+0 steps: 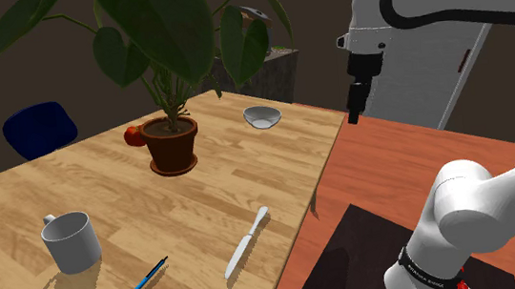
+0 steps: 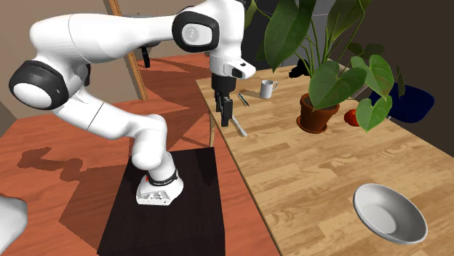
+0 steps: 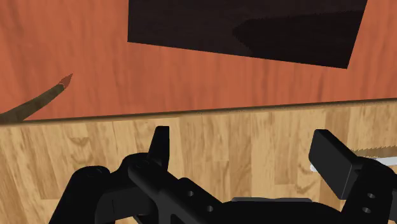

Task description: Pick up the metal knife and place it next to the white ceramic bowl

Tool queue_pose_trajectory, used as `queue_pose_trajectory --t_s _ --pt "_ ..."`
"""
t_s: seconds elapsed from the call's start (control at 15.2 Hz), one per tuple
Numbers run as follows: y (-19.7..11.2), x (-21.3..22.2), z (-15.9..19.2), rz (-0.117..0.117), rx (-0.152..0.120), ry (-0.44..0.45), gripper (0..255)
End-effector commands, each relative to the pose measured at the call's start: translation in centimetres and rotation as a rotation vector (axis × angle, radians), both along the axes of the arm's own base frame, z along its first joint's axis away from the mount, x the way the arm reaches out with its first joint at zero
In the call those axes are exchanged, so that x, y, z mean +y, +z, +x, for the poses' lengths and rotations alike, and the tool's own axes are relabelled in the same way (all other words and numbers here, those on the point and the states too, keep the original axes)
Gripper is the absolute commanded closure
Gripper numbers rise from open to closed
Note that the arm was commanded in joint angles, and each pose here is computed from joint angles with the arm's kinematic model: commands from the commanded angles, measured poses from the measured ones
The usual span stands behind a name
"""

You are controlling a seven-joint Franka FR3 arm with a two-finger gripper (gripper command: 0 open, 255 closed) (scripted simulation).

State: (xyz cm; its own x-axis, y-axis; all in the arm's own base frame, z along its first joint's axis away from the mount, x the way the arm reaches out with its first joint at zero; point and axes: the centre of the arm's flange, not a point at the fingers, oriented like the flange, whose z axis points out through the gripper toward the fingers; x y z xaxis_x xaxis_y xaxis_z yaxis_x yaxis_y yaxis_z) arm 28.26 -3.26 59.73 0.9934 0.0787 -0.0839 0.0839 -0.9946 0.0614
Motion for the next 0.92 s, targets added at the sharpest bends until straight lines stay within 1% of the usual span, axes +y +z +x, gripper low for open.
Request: queue_pose_trajectory --t_s 0.0,0.46,0.86 --pt "0.0 0.0 0.0 0.0 0.0 0.0 0" --pt "-5.2 6.7 -1.5 0.021 -0.014 -0.308 0" --pt "-9.6 12.7 -1.0 0.039 -0.026 -0.571 0"
